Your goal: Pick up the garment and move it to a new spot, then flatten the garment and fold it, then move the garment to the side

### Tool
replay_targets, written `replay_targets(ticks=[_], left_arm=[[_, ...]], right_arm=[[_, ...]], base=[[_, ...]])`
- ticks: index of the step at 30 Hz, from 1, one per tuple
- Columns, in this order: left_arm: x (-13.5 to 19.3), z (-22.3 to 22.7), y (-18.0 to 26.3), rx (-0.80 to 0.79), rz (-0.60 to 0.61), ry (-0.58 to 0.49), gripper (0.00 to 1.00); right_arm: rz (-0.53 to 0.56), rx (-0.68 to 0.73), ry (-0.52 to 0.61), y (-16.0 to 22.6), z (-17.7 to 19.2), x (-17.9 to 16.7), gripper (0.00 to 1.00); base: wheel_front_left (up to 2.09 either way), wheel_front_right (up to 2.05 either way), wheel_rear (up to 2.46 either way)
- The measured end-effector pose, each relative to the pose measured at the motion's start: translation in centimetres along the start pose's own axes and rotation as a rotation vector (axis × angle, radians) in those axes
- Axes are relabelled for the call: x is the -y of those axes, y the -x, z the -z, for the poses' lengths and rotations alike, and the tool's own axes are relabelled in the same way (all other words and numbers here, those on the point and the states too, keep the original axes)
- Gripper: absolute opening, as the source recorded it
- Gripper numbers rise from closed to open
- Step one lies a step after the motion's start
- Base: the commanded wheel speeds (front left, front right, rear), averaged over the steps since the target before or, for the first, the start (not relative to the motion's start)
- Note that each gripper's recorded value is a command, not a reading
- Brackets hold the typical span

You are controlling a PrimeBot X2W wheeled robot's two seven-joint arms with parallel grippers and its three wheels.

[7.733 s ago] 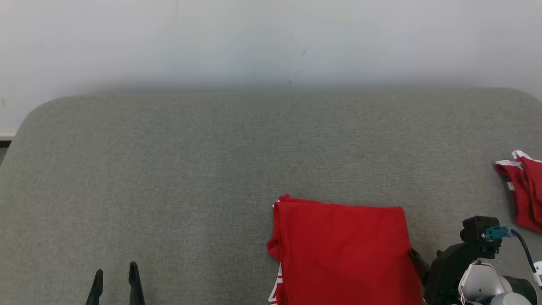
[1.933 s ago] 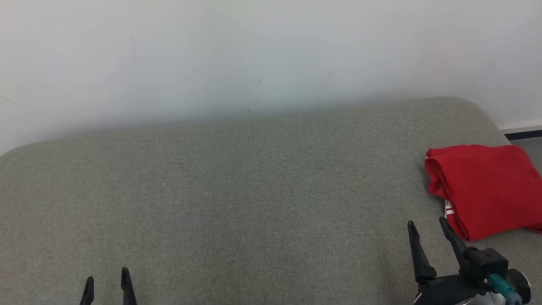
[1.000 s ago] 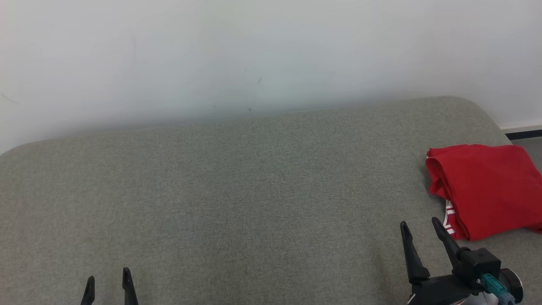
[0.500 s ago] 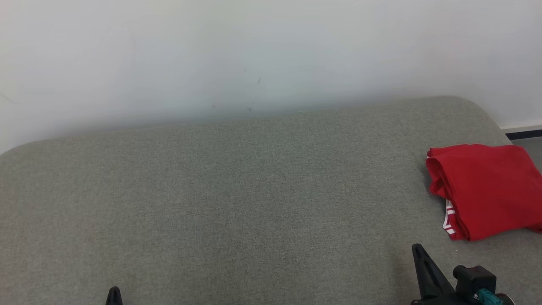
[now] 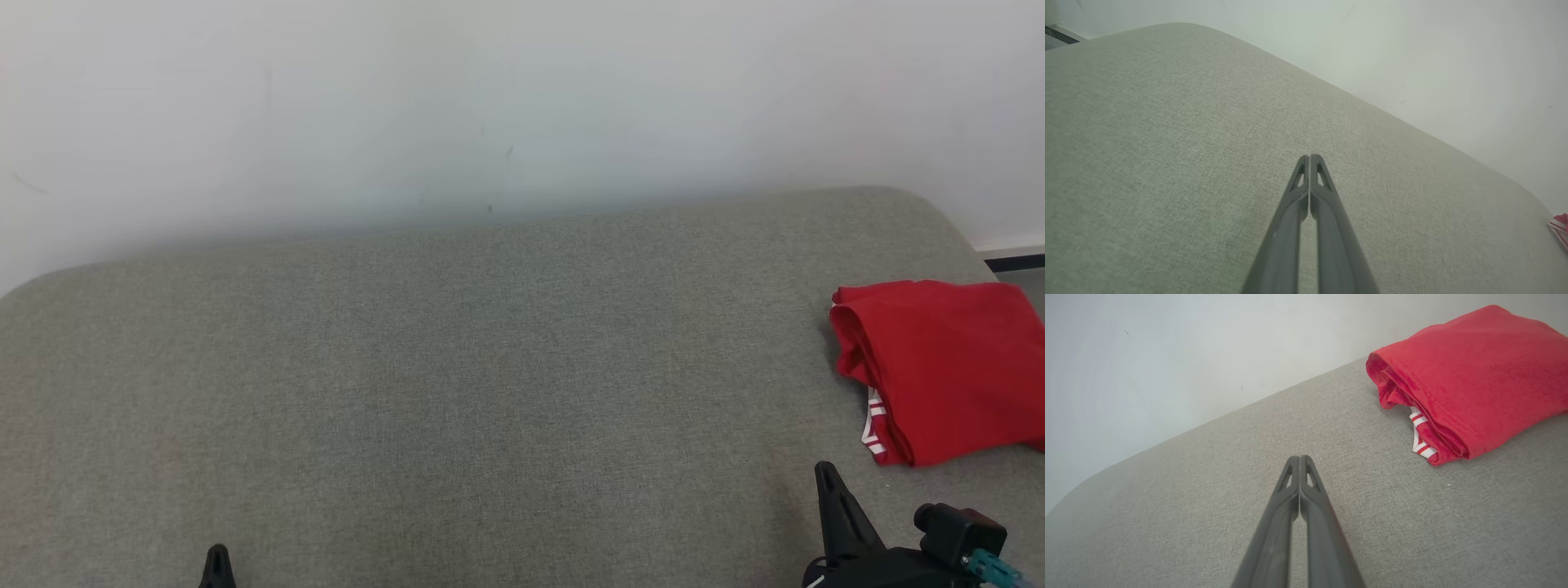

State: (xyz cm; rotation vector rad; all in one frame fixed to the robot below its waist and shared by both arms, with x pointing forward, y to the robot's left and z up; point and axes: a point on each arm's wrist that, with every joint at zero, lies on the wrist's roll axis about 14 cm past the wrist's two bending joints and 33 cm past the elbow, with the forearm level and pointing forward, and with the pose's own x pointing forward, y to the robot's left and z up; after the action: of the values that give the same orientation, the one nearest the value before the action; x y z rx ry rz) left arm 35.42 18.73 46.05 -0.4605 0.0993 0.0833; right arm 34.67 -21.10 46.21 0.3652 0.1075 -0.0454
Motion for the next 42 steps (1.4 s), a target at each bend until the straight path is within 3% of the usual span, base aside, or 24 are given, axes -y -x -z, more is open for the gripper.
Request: replay_targets(ticks=[19,42], left_arm=[[0.1,-0.6,-0.9,-0.016,-0.008,0.292,0.0],[0.5,-1.4,-1.7,-0.025,0.012,0.566,0.0]], right_arm=[[0.022,0.018,-0.309,-0.8,-0.9,0.0,0.0],[0.011,0.032,-0.606,-1.6,-1.9,-0.5,0.0]], base=[[0.0,0.0,0.0],[0.0,0.0,0.0]])
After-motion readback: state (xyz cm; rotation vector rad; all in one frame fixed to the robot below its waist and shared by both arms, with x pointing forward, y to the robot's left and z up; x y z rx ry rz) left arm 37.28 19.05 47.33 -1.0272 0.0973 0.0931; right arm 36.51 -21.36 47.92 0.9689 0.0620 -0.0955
